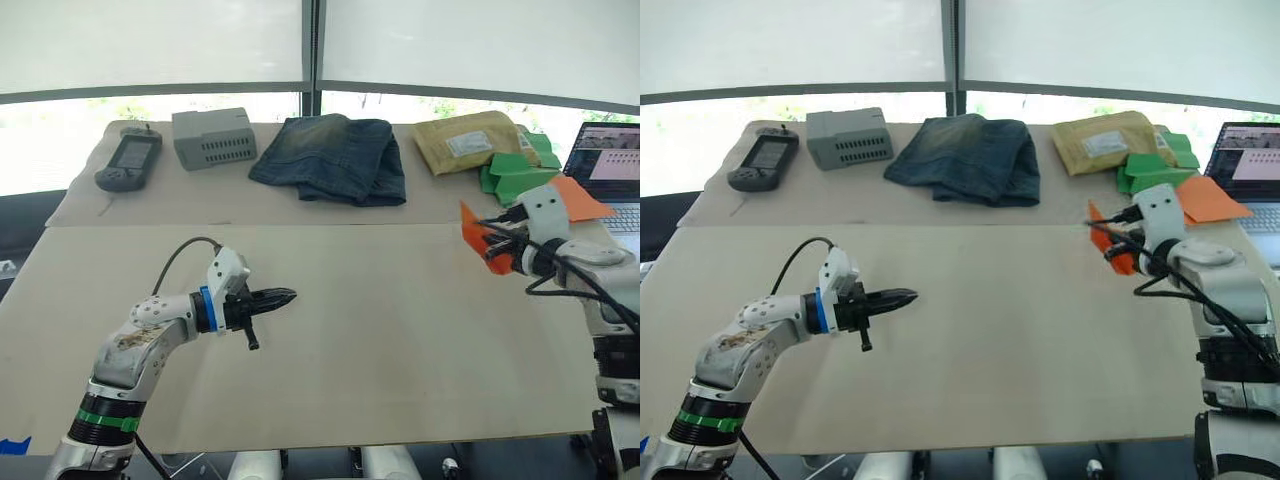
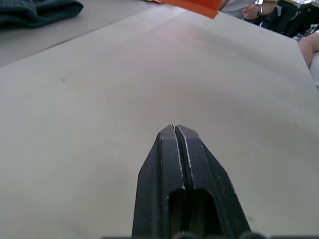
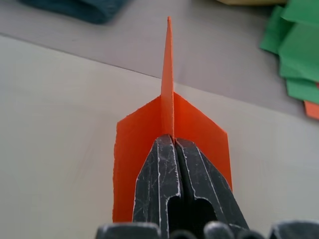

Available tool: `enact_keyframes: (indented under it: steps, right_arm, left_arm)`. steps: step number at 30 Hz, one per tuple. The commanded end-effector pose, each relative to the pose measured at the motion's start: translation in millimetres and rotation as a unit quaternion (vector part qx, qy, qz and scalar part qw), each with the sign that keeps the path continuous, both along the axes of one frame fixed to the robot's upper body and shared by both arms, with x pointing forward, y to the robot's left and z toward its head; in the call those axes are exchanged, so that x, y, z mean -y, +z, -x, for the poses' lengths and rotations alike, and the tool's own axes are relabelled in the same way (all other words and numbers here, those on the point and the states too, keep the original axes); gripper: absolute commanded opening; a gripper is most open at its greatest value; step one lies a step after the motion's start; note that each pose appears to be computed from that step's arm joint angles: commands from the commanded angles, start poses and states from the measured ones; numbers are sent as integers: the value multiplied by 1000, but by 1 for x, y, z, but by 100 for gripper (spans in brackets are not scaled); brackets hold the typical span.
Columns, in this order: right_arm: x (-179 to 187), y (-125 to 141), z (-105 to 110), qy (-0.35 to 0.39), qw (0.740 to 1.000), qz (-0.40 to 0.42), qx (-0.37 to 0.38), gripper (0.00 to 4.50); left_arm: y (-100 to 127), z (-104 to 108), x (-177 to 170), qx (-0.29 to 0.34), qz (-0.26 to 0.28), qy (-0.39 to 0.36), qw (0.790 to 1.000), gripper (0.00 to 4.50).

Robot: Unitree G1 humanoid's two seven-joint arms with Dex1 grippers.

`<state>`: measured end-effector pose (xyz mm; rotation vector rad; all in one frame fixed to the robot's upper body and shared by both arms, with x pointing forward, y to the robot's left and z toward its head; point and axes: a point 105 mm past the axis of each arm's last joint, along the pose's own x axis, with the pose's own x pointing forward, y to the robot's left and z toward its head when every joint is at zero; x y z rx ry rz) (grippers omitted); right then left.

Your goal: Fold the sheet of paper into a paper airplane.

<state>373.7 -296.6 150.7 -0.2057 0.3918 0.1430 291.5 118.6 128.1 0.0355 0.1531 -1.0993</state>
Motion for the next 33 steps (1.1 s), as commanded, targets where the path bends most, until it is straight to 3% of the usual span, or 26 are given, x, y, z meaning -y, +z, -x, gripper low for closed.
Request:
enact_keyframes:
  steps: [1, 11, 12, 18, 23, 25, 28, 31, 33]
  right_arm:
    - [16, 12, -9, -31, 999, 2, 40, 4]
    - [23, 5, -28, -39, 998, -4, 47, 4]
    - [23, 6, -28, -37, 998, -6, 49, 64]
    - [18, 21, -30, -26, 997, -1, 71, 268]
    - [8, 51, -22, 5, 995, 6, 101, 438]
    - [-12, 67, -12, 62, 991, -14, 115, 448]
    - [-46, 69, 8, 163, 981, -16, 106, 448]
    - [-106, 43, 66, 355, 931, -49, 65, 448]
    - [-120, 30, 89, 394, 916, -63, 51, 448]
  left_arm:
    - [15, -8, -4, 28, 13, 25, 999, 0]
    - [15, -9, 0, 44, 7, 30, 999, 0]
    - [14, -10, -2, 41, 4, 36, 999, 0]
    - [10, -17, -7, 59, -24, 55, 997, 0]
    - [10, -19, -12, 57, -23, 62, 996, 0]
    - [10, -27, -21, 66, -41, 103, 992, 0]
    - [14, -29, -20, 69, -21, 104, 992, 0]
    - [7, -21, -27, 79, -55, 94, 991, 0]
    - [4, -15, -32, 76, -61, 91, 991, 0]
